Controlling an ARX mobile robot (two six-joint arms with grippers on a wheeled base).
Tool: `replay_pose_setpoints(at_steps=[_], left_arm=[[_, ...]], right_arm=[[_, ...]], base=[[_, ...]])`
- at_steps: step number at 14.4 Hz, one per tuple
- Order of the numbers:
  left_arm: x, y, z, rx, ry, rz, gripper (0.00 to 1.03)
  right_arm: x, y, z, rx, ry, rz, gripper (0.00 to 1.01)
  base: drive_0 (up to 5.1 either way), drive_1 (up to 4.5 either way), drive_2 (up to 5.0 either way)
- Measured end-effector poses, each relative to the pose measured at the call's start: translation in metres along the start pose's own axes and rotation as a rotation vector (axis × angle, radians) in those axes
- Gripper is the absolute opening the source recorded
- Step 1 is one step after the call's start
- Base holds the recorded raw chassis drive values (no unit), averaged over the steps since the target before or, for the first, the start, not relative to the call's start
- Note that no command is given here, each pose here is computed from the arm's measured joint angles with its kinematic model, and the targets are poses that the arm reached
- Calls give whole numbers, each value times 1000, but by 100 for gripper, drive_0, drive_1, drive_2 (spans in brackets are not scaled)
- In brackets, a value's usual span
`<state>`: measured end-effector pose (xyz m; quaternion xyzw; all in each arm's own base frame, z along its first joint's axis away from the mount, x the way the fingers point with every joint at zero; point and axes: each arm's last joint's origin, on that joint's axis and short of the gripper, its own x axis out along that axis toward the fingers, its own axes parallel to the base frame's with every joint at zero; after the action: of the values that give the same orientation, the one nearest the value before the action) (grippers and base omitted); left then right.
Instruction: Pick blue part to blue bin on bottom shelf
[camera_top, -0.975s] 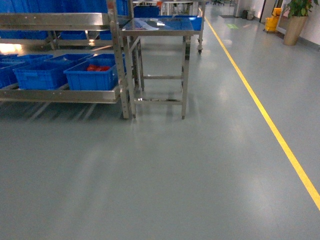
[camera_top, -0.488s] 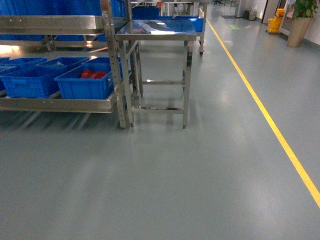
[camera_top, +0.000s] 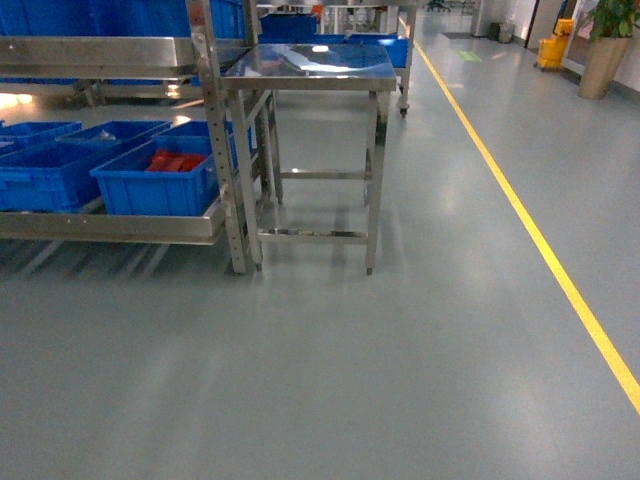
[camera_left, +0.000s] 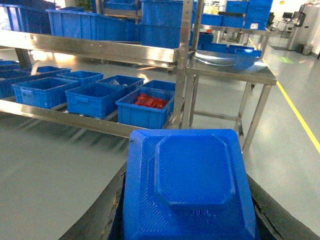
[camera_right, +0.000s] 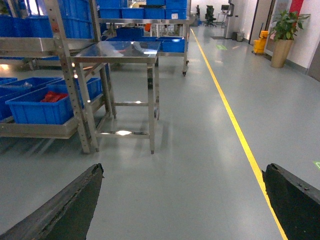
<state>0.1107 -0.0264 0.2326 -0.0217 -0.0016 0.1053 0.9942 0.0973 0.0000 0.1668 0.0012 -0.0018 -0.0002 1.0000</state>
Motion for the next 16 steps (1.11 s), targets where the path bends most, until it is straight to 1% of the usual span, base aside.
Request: replay_pose_setpoints(at_steps=[16], left_arm=[[0, 0, 0, 1, 2, 1, 43]], right_arm=[[0, 0, 0, 0, 5, 0, 98]], base=[[2, 403, -400]])
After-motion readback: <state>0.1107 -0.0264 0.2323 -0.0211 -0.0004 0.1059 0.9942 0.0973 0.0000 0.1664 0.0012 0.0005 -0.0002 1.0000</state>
